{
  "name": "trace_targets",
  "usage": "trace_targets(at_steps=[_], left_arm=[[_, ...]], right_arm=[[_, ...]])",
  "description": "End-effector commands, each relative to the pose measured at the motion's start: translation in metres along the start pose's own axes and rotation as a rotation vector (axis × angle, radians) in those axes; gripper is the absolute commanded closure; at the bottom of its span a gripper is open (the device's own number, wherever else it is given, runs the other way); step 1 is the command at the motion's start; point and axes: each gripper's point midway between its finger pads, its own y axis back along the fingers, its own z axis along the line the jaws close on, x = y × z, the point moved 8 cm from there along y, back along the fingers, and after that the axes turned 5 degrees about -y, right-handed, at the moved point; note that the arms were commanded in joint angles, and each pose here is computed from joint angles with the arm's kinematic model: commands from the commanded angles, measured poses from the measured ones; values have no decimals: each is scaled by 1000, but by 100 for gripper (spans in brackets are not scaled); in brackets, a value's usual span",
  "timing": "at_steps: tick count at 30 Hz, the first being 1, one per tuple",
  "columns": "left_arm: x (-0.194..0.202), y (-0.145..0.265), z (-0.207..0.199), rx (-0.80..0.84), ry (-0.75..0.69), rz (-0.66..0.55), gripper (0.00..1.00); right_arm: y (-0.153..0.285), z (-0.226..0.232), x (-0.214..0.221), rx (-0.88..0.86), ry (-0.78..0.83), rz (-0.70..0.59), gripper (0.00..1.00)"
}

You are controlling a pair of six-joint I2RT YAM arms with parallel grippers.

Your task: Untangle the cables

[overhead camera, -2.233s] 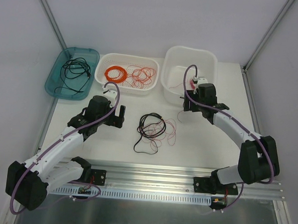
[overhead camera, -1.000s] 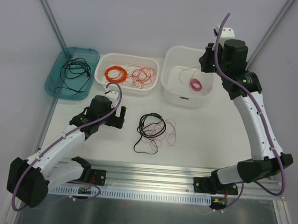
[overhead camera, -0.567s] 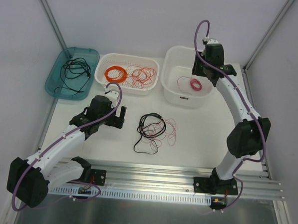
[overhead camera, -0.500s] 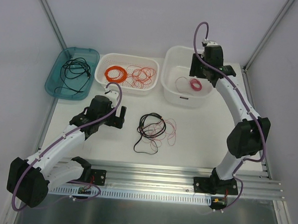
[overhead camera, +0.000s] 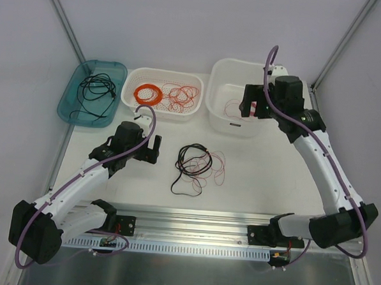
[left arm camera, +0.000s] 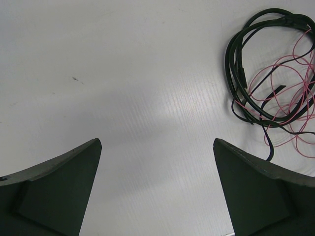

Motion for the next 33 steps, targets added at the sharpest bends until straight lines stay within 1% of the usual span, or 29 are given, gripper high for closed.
trace_targets(at_steps=[1, 3, 6, 7, 10, 11, 17, 18, 21, 22, 24, 25, 31, 33], left_arm=[[-5, 1, 0, 15, 0, -22, 1], [-5, 1, 0, 20, 1, -19, 1], [-5, 0, -1, 23, 1, -17, 1], [-4, 0, -1, 23, 2, -11, 1], [-5, -1, 0, 18, -2, -13, 1], [-3, -1, 0, 17, -2, -9, 1], [-3, -1, 0, 15, -5, -7, 1], [-3, -1, 0, 15, -7, -5, 1], [-3, -1, 1, 13, -7, -9, 1], [-3, -1, 1, 12, -8, -9, 1], [-3, -1, 1, 9, -7, -9, 1], [-2, -1, 1, 10, -12, -7, 1], [-4, -1, 1, 11, -13, -12, 1], [-4, -1, 1, 13, -15, -9, 1]], right_arm=[[22, 18, 34, -150, 90, 86, 6], [23, 26, 60, -203, 154, 157, 7], [24, 33, 84, -261, 208, 220, 8], [20, 31, 98, -271, 233, 263, 8], [10, 34, 118, -297, 276, 323, 9], [1, 32, 129, -295, 295, 353, 10], [-35, 34, 149, -302, 349, 434, 11], [-45, 37, 156, -319, 352, 471, 11], [-62, 42, 159, -333, 373, 488, 12], [-72, 42, 166, -324, 379, 525, 12], [-81, 45, 164, -318, 389, 530, 13], [-89, 45, 169, -314, 390, 560, 13], [-110, 51, 175, -316, 391, 561, 13], [-117, 52, 182, -324, 392, 588, 13]])
